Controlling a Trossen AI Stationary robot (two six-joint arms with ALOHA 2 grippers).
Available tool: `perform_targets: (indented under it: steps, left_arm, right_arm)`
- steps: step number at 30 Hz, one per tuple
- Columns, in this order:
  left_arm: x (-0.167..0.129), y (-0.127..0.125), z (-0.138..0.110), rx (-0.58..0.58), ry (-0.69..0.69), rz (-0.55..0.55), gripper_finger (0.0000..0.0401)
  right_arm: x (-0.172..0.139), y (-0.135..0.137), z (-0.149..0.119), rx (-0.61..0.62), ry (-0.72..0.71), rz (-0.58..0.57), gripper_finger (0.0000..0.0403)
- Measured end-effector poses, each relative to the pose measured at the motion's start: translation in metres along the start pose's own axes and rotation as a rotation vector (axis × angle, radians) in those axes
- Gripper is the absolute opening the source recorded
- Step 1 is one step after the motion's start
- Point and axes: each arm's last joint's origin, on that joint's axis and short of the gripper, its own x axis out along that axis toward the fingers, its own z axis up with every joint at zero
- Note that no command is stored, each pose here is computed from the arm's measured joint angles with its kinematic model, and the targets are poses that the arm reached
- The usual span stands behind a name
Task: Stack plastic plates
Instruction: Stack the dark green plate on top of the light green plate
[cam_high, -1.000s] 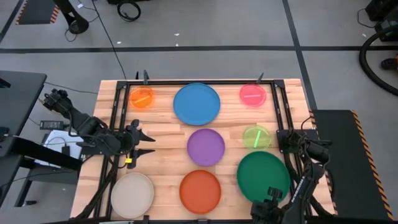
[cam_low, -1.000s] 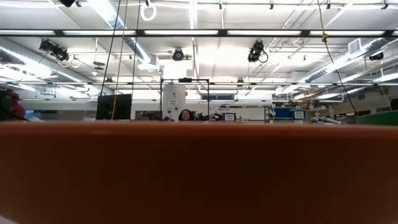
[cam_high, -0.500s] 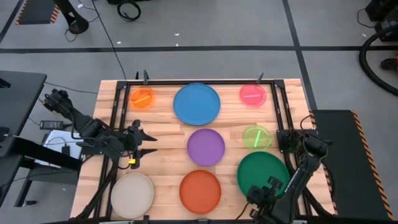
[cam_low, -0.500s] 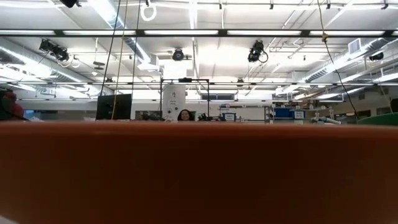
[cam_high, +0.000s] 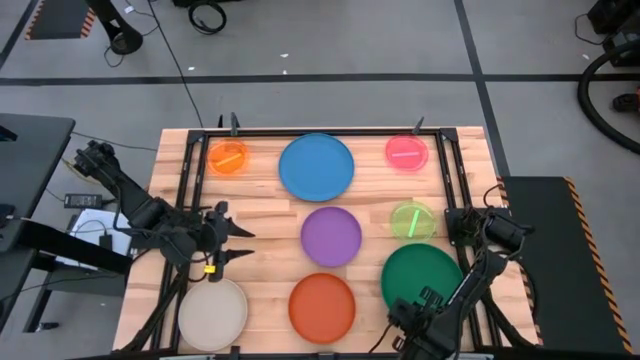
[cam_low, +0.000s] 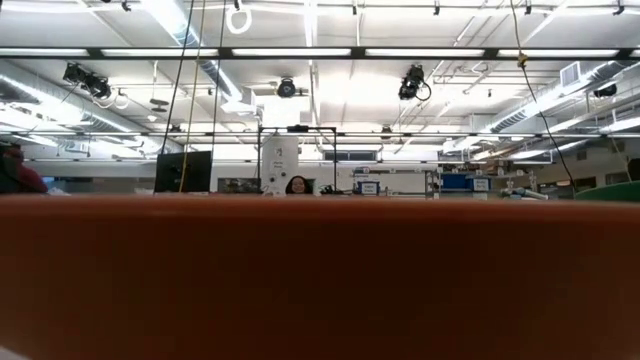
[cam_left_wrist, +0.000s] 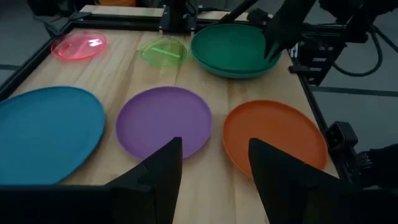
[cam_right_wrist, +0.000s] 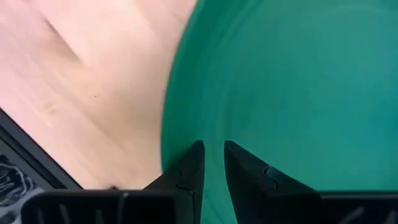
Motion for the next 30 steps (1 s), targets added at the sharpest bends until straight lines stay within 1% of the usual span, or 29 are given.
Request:
perform_targets:
  steps: [2,5,10,12,14,16,19,22,24,27,30]
  left_arm:
    - [-0.001,-0.002,-0.001,-0.003,0.001,-0.014,0.019]
    - [-0.001,-0.003,-0.001,-0.008,0.01,-0.034,0.019]
    - [-0.001,-0.002,-0.001,-0.02,0.012,-0.035,0.019]
    - [-0.001,-0.002,-0.001,0.006,0.01,-0.025,0.019]
    - [0.0,0.0,-0.001,0.036,0.008,0.004,0.019]
    - [0.001,0.003,-0.002,0.054,0.012,0.038,0.019]
    - [0.004,0.006,-0.001,0.053,0.003,0.062,0.019]
    - [0.011,0.009,-0.009,0.053,0.013,0.083,0.019]
    - [0.015,0.01,-0.016,0.05,0.022,0.092,0.019]
    - [0.021,0.012,-0.027,0.033,0.045,0.108,0.019]
    - [0.027,0.013,-0.035,0.014,0.036,0.112,0.019]
  right_arm:
    - [0.003,0.0,-0.001,-0.021,0.007,0.004,0.0071]
    - [0.001,-0.003,0.0,-0.028,0.034,-0.035,0.0071]
    - [-0.023,-0.008,0.006,-0.079,0.057,-0.124,0.0071]
    - [-0.036,-0.009,0.011,-0.135,0.048,-0.138,0.0071]
    - [-0.043,-0.006,0.017,-0.221,0.021,-0.115,0.0069]
    - [-0.04,-0.005,0.023,-0.253,0.01,-0.1,0.0064]
    - [-0.022,-0.001,0.031,-0.244,0.025,-0.066,0.0056]
    - [-0.006,0.002,0.033,-0.26,0.05,-0.03,0.0053]
    - [-0.002,0.003,0.033,-0.258,0.071,-0.006,0.0053]
    - [-0.002,0.002,0.033,-0.265,0.073,-0.009,0.0053]
    - [-0.002,0.005,0.033,-0.291,0.08,0.017,0.0053]
